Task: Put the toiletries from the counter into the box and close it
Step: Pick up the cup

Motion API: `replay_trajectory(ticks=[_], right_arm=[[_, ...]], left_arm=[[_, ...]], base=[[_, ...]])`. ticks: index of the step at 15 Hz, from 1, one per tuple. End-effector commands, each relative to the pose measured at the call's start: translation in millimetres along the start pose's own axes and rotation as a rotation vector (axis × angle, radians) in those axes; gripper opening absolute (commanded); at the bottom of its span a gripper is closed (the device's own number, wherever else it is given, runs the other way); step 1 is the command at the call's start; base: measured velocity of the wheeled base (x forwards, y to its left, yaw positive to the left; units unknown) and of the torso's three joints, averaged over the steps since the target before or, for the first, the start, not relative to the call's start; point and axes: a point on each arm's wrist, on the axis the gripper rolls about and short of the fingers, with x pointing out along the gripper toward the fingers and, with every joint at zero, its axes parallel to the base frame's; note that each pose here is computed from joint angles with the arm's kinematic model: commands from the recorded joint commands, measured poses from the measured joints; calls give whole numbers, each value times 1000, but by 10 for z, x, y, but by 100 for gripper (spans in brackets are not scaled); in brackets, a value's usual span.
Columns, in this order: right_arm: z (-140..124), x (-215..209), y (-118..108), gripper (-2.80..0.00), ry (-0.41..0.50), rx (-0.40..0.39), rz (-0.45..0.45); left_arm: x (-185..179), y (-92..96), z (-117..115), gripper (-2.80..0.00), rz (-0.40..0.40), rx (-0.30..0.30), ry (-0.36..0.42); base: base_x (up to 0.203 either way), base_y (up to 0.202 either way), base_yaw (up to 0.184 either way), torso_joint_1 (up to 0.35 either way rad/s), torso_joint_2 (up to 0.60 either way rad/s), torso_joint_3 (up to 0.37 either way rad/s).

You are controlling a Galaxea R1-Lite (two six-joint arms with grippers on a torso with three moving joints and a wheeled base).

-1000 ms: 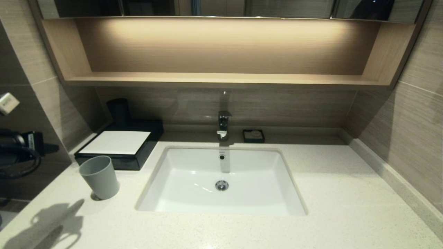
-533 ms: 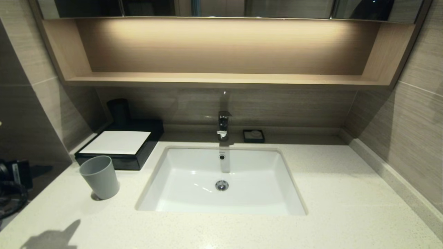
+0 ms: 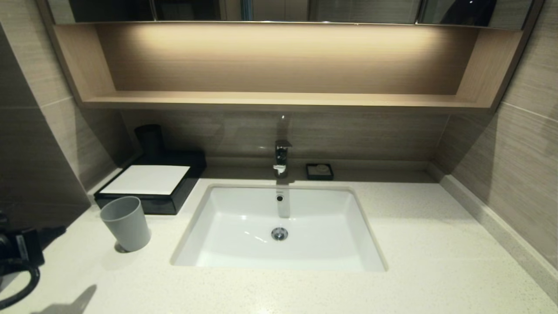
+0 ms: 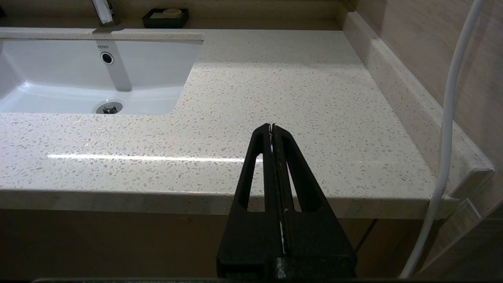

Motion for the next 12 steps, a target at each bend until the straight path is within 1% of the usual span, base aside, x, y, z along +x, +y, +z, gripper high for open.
replay_trajectory(ticks=[1, 4, 9, 11, 12], right_arm=[[-3, 1, 0, -280, 0, 0, 0], [-3, 1, 0, -280, 0, 0, 0], [-3, 1, 0, -280, 0, 0, 0], [-3, 1, 0, -280, -1, 0, 0], [-3, 1, 0, -280, -1, 0, 0]], left_arm=[[27, 9, -122, -280, -9, -18, 41], [27, 5, -224, -280, -11, -23, 55], [51, 12, -363, -280, -9, -2, 14], [54, 11, -419, -280, -9, 6, 11], [53, 10, -447, -280, -8, 19, 13]], base=[[0, 0, 0, 0, 0, 0], [0, 0, 0, 0, 0, 0], [0, 0, 0, 0, 0, 0], [0, 0, 0, 0, 0, 0], [0, 0, 0, 0, 0, 0]])
